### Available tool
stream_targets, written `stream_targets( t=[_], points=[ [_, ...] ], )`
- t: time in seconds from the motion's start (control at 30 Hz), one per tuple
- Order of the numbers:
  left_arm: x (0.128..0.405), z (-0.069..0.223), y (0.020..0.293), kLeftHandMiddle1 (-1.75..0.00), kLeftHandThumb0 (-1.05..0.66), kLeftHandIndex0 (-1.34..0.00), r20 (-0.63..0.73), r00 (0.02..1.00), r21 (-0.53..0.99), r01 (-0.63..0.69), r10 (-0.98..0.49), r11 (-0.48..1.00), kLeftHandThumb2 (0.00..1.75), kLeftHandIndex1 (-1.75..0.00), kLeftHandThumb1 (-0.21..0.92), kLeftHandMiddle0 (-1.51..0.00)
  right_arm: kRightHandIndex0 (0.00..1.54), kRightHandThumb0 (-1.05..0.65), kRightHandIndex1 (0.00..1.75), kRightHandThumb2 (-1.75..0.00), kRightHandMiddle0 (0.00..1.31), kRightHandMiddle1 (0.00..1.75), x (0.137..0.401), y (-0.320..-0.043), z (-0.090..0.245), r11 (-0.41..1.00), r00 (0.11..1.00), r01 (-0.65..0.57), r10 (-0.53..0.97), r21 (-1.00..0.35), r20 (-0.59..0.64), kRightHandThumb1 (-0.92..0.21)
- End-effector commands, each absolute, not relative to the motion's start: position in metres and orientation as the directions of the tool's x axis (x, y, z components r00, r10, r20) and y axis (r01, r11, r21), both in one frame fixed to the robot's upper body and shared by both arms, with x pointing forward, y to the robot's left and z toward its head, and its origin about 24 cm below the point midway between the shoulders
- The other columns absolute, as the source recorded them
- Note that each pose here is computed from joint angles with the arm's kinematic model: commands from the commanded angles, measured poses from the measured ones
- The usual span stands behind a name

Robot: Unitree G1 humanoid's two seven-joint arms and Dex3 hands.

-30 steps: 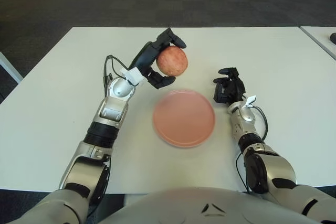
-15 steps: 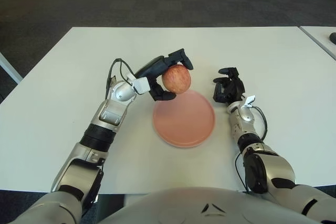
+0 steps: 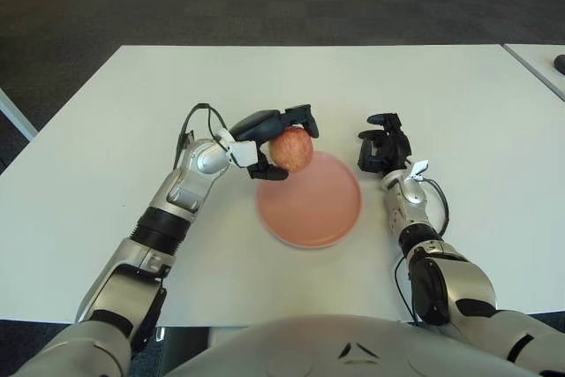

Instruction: Put the apple into the plate.

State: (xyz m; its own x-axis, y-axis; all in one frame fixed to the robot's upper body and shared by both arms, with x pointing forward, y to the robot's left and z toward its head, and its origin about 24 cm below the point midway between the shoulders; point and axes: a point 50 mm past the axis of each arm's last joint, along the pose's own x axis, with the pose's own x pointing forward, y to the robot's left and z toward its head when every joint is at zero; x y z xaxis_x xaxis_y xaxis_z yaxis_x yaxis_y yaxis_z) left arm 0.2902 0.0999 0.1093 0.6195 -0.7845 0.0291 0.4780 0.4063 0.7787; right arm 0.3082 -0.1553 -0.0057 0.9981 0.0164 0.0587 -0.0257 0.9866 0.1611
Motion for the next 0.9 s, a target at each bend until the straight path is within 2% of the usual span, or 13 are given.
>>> stream_targets(
  t=[0.0, 0.4, 0.87],
  points=[
    [0.293, 0.112, 0.098, -1.66, 0.0, -0.62, 0.034, 0.615, 0.811, 0.444, -0.788, 0.381, 1.64, -1.75, 0.01, -0.86, 0.74, 0.53, 1.75, -1.51, 0.95, 1.75, 0.301, -0.152, -0.019, 0.984, 1.0, -0.018, 0.021, 0.18, -0.016, -0.16],
    [0.295, 0.102, 0.098, -1.66, 0.0, -0.63, -0.002, 0.61, 0.84, 0.431, -0.793, 0.329, 1.66, -1.75, 0.0, -0.87, 0.74, 0.53, 1.75, -1.51, 0.95, 1.75, 0.301, -0.151, -0.019, 0.984, 1.0, -0.011, 0.013, 0.18, -0.012, -0.16],
    [0.294, 0.097, 0.095, -1.67, 0.0, -0.63, 0.026, 0.603, 0.857, 0.398, -0.798, 0.328, 1.66, -1.75, -0.01, -0.87, 0.74, 0.53, 1.75, -1.51, 0.94, 1.75, 0.301, -0.152, -0.02, 0.983, 1.0, -0.011, 0.015, 0.182, -0.018, -0.15]
  ],
)
